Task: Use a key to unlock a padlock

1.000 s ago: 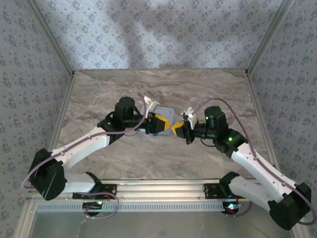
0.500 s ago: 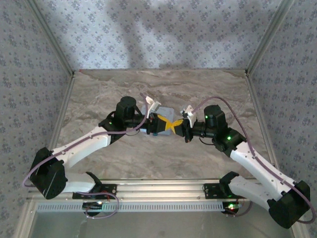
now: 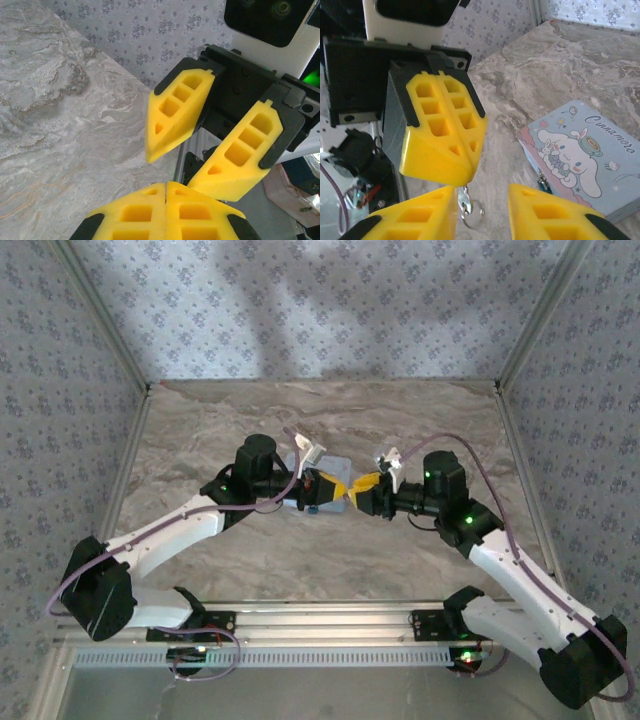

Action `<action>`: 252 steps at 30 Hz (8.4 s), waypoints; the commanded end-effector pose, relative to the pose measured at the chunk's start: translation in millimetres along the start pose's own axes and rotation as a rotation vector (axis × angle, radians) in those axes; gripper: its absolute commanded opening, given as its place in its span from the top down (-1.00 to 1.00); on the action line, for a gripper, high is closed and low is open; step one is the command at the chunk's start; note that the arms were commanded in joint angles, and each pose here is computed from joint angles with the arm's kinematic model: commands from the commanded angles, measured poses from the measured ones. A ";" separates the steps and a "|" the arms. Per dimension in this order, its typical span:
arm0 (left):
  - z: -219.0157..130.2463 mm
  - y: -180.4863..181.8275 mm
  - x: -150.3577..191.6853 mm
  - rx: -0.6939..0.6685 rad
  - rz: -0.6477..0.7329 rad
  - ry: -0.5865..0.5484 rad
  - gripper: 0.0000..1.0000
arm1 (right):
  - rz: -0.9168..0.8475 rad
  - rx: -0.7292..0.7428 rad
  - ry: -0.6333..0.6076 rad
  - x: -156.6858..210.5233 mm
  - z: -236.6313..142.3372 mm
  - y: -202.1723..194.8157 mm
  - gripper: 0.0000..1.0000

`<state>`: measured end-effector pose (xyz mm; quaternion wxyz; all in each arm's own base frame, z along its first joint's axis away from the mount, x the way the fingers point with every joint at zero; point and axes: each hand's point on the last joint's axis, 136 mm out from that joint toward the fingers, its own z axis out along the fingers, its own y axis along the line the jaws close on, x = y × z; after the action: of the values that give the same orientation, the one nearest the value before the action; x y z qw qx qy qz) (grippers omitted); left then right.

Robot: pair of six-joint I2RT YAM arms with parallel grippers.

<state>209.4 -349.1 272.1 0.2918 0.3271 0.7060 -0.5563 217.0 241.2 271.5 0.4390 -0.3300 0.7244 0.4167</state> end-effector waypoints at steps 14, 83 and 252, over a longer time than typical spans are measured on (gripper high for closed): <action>-7.5 -15.7 -21.7 0.000 0.066 -0.064 1.00 | 0.103 -0.100 0.012 16.6 17.1 7.8 0.15; -49.8 186.8 82.3 -0.511 -0.258 -0.049 -0.66 | 0.469 0.187 0.345 104.3 127.8 -139.3 1.00; 1.9 169.7 101.9 -0.544 -0.456 0.054 0.52 | 0.073 0.285 0.204 176.6 132.6 -95.2 1.00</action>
<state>276.4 -297.4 67.7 0.2009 0.0720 0.9060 -0.3655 268.1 292.5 38.9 0.3793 -0.2807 0.8357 0.2810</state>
